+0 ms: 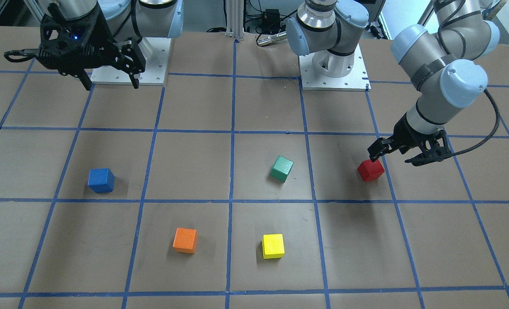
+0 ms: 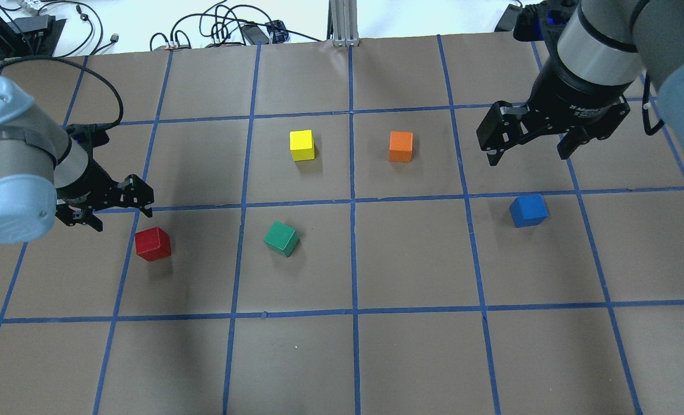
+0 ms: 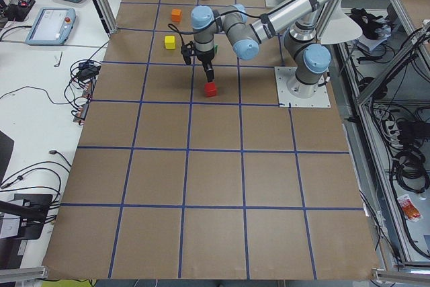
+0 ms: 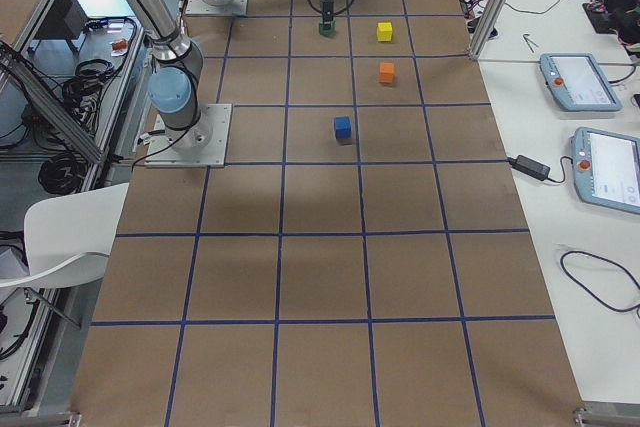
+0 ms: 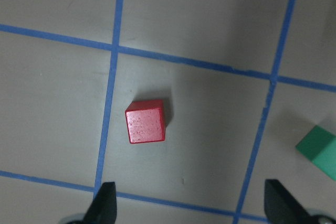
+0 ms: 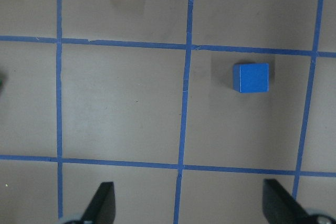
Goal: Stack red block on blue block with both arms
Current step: 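Lower the left gripper over the red cube and close on it, then carry the red cube with the left gripper toward the table centre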
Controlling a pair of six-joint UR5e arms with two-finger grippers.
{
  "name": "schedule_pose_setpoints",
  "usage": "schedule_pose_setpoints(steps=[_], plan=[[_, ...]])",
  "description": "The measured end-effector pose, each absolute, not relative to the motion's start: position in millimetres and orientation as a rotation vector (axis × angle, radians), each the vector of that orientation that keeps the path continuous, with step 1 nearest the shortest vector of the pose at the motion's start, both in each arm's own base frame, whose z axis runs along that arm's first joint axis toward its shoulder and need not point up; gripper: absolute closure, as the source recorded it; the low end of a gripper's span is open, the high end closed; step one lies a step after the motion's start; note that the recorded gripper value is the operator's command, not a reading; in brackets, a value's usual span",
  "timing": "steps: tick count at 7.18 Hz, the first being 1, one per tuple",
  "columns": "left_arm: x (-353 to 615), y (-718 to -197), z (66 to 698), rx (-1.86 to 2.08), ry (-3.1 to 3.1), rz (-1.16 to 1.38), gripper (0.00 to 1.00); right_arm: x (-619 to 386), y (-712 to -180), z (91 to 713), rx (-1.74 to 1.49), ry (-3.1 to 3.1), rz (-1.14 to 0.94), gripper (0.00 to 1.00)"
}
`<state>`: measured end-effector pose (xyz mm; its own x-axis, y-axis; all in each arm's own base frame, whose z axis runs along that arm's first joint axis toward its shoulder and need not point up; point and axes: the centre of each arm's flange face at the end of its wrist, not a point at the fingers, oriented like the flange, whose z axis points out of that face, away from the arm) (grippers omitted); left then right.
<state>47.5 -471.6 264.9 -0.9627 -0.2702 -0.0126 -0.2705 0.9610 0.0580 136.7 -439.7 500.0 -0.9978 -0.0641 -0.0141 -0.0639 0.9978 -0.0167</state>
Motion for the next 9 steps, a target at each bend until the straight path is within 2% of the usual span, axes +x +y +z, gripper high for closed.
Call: schedule_pose_setpoints(steps=[3, 4, 5, 6, 8, 9], plan=[[47, -458, 209, -0.364, 3.126, 0.091, 0.0, 137, -438, 499, -0.1, 3.127, -0.008, 0.0], [47, -461, 198, -0.361, 3.131, 0.084, 0.12, 137, -437, 499, -0.1, 3.125, -0.003, 0.0], [48, -464, 189, -0.357, 3.137, 0.081, 0.51, 137, -436, 500, -0.1, 3.122, -0.001, 0.0], [48, -467, 184, -0.351, 3.14, 0.082, 1.0, 138, -433, 499, -0.1, 3.119, 0.028, 0.0], [47, -469, 183, -0.335, 3.134, 0.084, 1.0, 138, -426, 481, -0.099, 3.118, 0.146, 0.0], [42, -473, 192, -0.313, 3.132, 0.071, 1.0, 138, -428, 477, -0.097, 3.116, 0.14, 0.0]])
